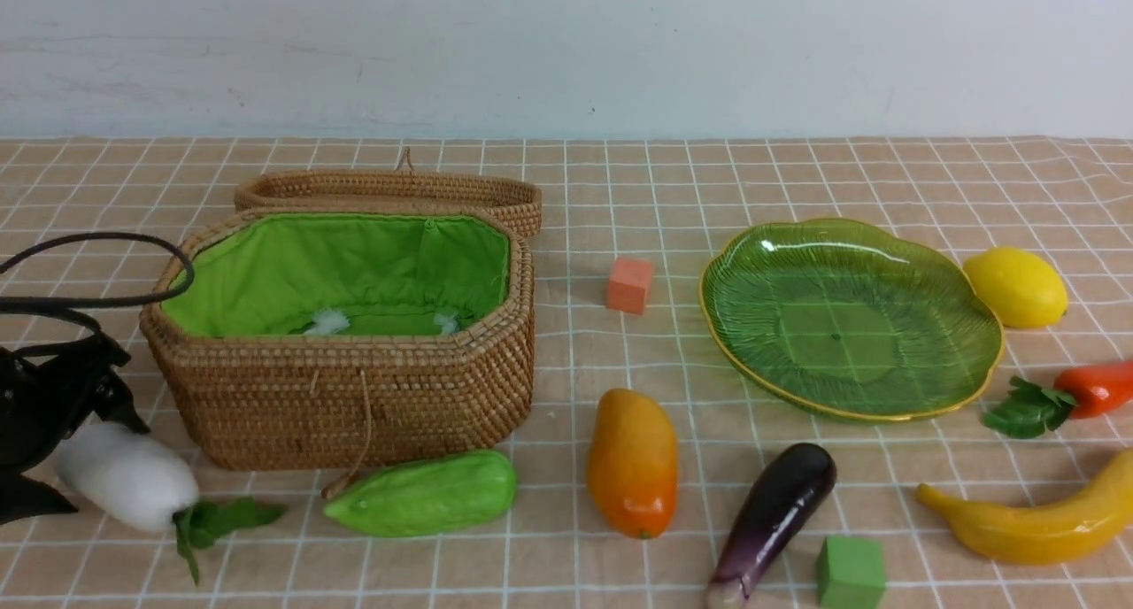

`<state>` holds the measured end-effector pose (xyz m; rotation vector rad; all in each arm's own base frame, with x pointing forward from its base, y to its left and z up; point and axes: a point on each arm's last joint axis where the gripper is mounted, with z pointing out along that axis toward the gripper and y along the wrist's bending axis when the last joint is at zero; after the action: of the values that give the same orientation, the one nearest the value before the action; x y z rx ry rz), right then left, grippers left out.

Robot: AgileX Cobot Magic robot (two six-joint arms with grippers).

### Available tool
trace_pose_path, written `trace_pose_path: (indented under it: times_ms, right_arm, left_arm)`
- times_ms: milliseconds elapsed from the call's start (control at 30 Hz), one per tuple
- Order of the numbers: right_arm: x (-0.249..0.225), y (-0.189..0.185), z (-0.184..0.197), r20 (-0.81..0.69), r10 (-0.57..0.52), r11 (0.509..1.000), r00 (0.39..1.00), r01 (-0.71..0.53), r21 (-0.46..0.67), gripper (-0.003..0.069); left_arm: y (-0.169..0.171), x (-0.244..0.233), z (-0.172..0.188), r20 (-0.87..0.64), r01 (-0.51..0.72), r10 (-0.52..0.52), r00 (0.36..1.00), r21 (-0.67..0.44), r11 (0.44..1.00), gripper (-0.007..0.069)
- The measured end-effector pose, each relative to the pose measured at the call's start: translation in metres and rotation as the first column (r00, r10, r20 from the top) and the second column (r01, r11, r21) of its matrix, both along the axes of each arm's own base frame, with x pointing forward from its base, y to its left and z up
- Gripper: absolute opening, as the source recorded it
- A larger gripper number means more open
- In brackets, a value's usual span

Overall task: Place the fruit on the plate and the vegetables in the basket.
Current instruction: Take a daikon with your left arm and place it on the basket on the left.

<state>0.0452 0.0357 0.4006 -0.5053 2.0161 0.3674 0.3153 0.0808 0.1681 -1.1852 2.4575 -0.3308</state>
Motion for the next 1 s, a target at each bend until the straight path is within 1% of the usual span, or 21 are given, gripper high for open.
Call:
trace_pose_path:
  times_ms: [33,67,167,300,400,467,533,600,633,667,700,733,767,800,833,867,900,933,1000]
  right_arm:
    - [0.000,0.000,0.000,-0.004,0.002,1.000,1.000,-0.002,-0.001,0.0108]
    - [-0.001,0.000,-0.001,-0.010,0.003,1.000,1.000,-0.003,-0.001,0.0108]
    - [-0.001,0.001,-0.001,-0.020,0.008,1.000,1.000,-0.008,-0.002,0.0108]
    - [-0.002,0.002,-0.001,-0.024,0.016,1.000,1.000,-0.016,0.010,0.0108]
    - [-0.002,0.002,-0.001,-0.026,0.019,1.000,0.999,-0.018,0.013,0.0108]
    - [-0.002,0.002,-0.001,-0.026,0.020,1.000,0.999,-0.020,0.016,0.0108]
    - [-0.002,0.002,-0.001,-0.025,0.021,1.000,0.999,-0.020,0.017,0.0108]
    - [-0.002,0.002,0.000,-0.019,0.019,1.000,1.000,-0.018,0.020,0.0108]
    - [-0.001,0.002,0.000,-0.011,0.017,1.000,1.000,-0.017,0.023,0.0108]
    - [-0.001,0.002,0.001,-0.007,0.016,1.000,1.000,-0.016,0.025,0.0108]
    - [0.000,0.002,0.002,0.008,0.013,0.999,1.000,-0.013,0.031,0.0108]
    - [0.001,0.002,0.004,0.030,0.012,0.999,0.999,-0.013,0.034,0.0108]
    - [0.001,0.002,0.004,0.037,0.013,0.999,0.999,-0.014,0.033,0.0108]
    - [0.001,0.002,0.004,0.044,0.012,0.999,0.999,-0.013,0.034,0.0108]
    - [0.002,0.002,0.005,0.056,0.011,0.999,0.998,-0.013,0.035,0.0108]
    - [0.002,0.002,0.006,0.063,0.011,0.999,0.998,-0.013,0.035,0.0108]
    - [0.002,0.002,0.006,0.063,0.011,0.999,0.998,-0.013,0.035,0.0108]
    - [0.002,0.002,0.006,0.063,0.011,0.999,0.998,-0.013,0.035,0.0108]
    - [0.002,0.002,0.006,0.062,0.011,0.999,0.998,-0.013,0.034,0.0108]
  left_arm:
    - [0.000,0.000,-0.002,-0.010,0.001,-0.001,1.000,-0.005,1.000,0.0584]
    - [-0.001,-0.001,-0.004,-0.022,0.006,-0.006,1.000,-0.008,1.000,0.0549]
    - [-0.001,-0.002,-0.005,-0.040,0.023,-0.024,0.999,-0.002,1.000,0.0496]
    - [0.000,-0.004,-0.005,-0.063,0.055,-0.054,0.997,0.018,0.998,0.0496]
    - [0.000,-0.009,0.003,-0.073,0.093,-0.089,0.993,0.051,0.994,0.0496]
    - [0.000,-0.014,0.021,-0.041,0.119,-0.115,0.992,0.093,0.989,0.0496]
    - [-0.002,-0.022,0.052,0.035,0.152,-0.159,0.987,0.154,0.976,0.0496]
    - [-0.007,-0.032,0.089,0.118,0.206,-0.239,0.964,0.237,0.949,0.0496]
    - [-0.012,-0.037,0.117,0.178,0.253,-0.319,0.931,0.317,0.914,0.0496]
    - [-0.013,-0.037,0.123,0.190,0.260,-0.335,0.923,0.334,0.906,0.0496]
    - [-0.024,-0.042,0.156,0.238,0.328,-0.465,0.853,0.449,0.831,0.0496]
    - [-0.038,-0.045,0.178,0.247,0.383,-0.581,0.775,0.549,0.743,0.0496]
    - [-0.047,-0.044,0.195,0.247,0.417,-0.669,0.701,0.619,0.665,0.0496]
    - [-0.050,-0.045,0.199,0.235,0.431,-0.702,0.672,0.646,0.629,0.0496]
    - [-0.070,-0.043,0.218,0.191,0.470,-0.823,0.535,0.742,0.478,0.0496]
    - [-0.088,-0.040,0.231,0.148,0.479,-0.893,0.424,0.801,0.360,0.0496]
    - [-0.091,-0.039,0.232,0.124,0.482,-0.910,0.395,0.816,0.320,0.0496]
    - [-0.114,-0.032,0.239,0.034,0.475,-0.967,0.251,0.867,0.154,0.0496]
    - [-0.138,-0.020,0.242,-0.051,0.441,-0.991,0.124,0.897,0.009,0.0496]
